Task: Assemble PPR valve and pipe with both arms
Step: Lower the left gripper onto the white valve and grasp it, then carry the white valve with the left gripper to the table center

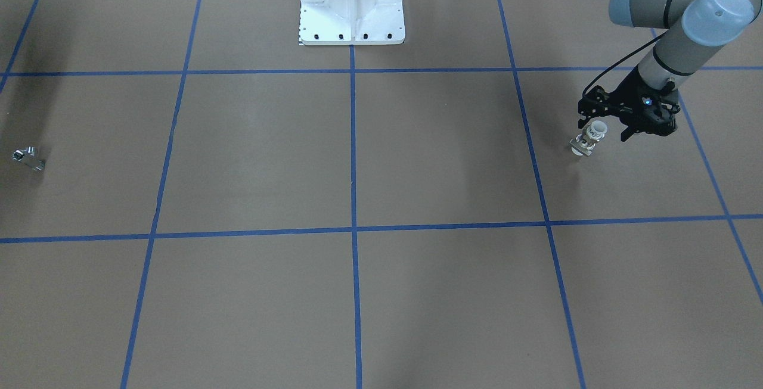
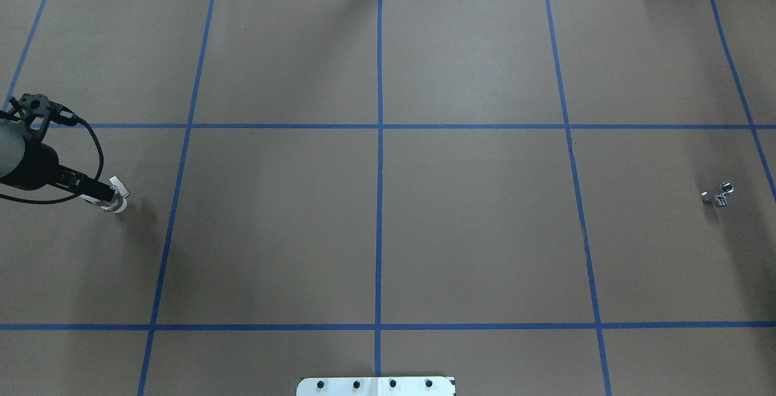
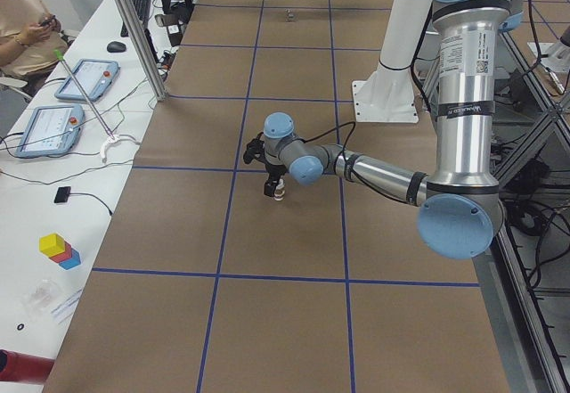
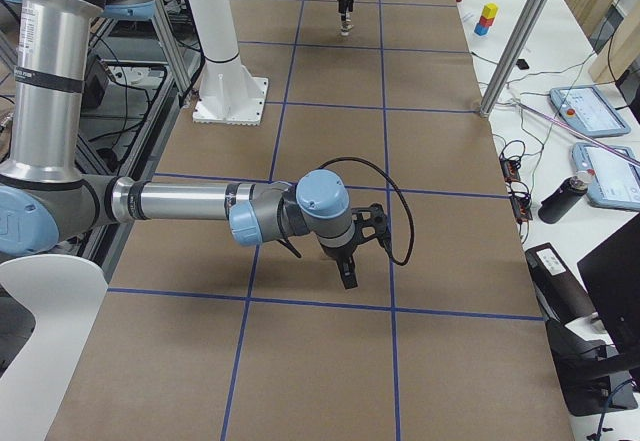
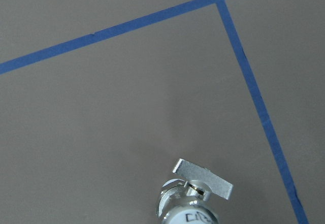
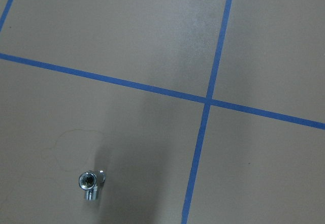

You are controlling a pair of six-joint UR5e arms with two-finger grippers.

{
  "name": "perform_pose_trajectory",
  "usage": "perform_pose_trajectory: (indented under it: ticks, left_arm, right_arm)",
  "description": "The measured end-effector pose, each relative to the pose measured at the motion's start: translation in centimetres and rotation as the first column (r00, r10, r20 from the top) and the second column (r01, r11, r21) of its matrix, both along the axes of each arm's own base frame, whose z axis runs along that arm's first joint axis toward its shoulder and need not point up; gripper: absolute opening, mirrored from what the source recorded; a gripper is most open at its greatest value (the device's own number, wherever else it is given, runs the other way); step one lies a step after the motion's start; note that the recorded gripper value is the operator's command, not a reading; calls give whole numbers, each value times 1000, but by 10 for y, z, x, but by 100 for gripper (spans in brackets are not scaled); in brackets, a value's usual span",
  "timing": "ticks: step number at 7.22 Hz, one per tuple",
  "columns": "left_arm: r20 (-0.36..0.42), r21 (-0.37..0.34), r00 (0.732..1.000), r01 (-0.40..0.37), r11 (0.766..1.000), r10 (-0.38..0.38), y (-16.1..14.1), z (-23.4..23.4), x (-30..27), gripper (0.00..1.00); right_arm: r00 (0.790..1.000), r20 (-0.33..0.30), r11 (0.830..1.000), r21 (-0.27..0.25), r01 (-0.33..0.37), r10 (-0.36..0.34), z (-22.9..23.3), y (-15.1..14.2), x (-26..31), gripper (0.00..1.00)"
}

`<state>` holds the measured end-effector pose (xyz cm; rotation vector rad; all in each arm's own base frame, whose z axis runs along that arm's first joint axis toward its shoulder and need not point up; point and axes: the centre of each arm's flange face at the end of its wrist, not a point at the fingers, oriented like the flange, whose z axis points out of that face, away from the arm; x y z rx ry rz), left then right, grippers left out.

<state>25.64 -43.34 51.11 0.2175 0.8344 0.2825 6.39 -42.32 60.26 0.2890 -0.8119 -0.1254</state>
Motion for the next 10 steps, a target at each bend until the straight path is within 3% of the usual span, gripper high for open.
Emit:
perform_pose_trajectory:
  ticks: [1, 3, 5, 8, 10]
  left_arm:
    - [18, 5, 1000, 10, 1000, -10, 3, 1, 8, 83]
    - [33, 12, 999, 13, 1000, -13, 6, 2, 16, 37]
    - [37, 12, 999, 6, 1000, -7, 9, 3, 20, 0]
    - [1, 40, 1000, 14, 999, -14, 17, -28, 10, 0]
    - [-46, -23, 995, 87, 996, -87, 15, -67, 17, 0]
  right_arm:
    - [1000, -1, 1000, 0, 0, 0, 0, 0, 0, 100]
    - [1000, -3, 1000, 0, 0, 0, 1, 0, 0, 100]
    - [1000, -2, 1000, -1, 0, 0, 1, 1, 0, 100]
    - [1000, -1, 1000, -1, 0, 0, 1, 1, 0, 100]
    - [1000, 0, 1000, -2, 0, 0, 1, 1, 0, 100]
